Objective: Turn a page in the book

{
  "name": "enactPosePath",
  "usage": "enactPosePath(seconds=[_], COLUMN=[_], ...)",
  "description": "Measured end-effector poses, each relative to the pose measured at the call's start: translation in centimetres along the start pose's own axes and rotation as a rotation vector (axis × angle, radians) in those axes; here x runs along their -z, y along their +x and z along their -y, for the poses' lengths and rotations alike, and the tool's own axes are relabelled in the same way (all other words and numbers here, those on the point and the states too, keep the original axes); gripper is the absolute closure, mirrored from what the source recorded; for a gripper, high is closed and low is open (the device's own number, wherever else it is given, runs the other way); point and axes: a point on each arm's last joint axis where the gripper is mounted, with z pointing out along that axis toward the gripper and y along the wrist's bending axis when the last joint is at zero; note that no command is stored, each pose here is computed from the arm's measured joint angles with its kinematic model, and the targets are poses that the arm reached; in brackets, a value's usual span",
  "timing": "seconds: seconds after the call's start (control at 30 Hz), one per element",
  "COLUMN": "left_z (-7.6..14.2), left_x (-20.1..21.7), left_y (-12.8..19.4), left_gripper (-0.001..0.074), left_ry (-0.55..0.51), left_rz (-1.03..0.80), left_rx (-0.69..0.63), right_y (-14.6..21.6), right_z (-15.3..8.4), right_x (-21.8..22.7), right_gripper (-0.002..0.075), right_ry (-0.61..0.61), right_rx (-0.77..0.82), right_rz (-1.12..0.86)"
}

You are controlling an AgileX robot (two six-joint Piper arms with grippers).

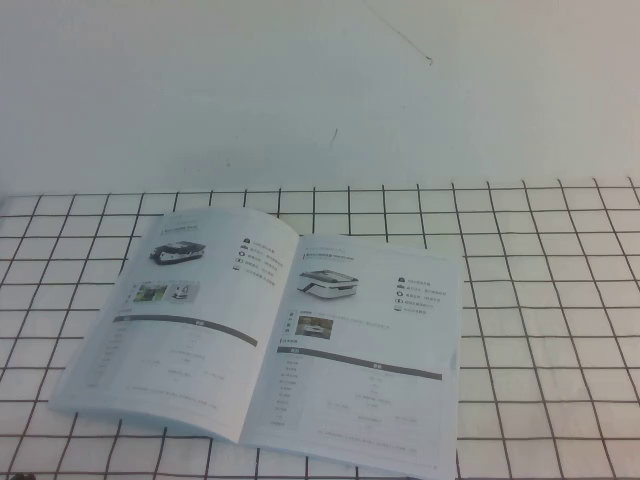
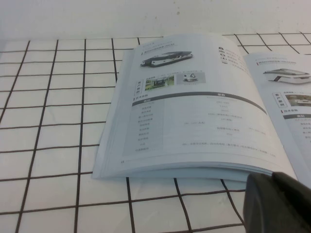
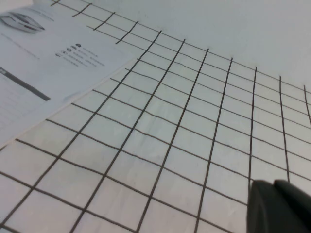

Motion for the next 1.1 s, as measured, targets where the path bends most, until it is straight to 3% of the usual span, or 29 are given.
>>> enactPosePath(seconds=[1.1], left_z=[0.14], left_x=[-0.02], left_y=[-0.06], left_gripper=[0.0737], left_ry=[0.02], left_rz=[0.012], left_rx=[0.027], right_y=[-0.28], right_z=[0.09], right_x=[0.0], right_gripper=[0.0728], right_ry=[0.01], right_rx=[-0.025], right_rz=[0.03])
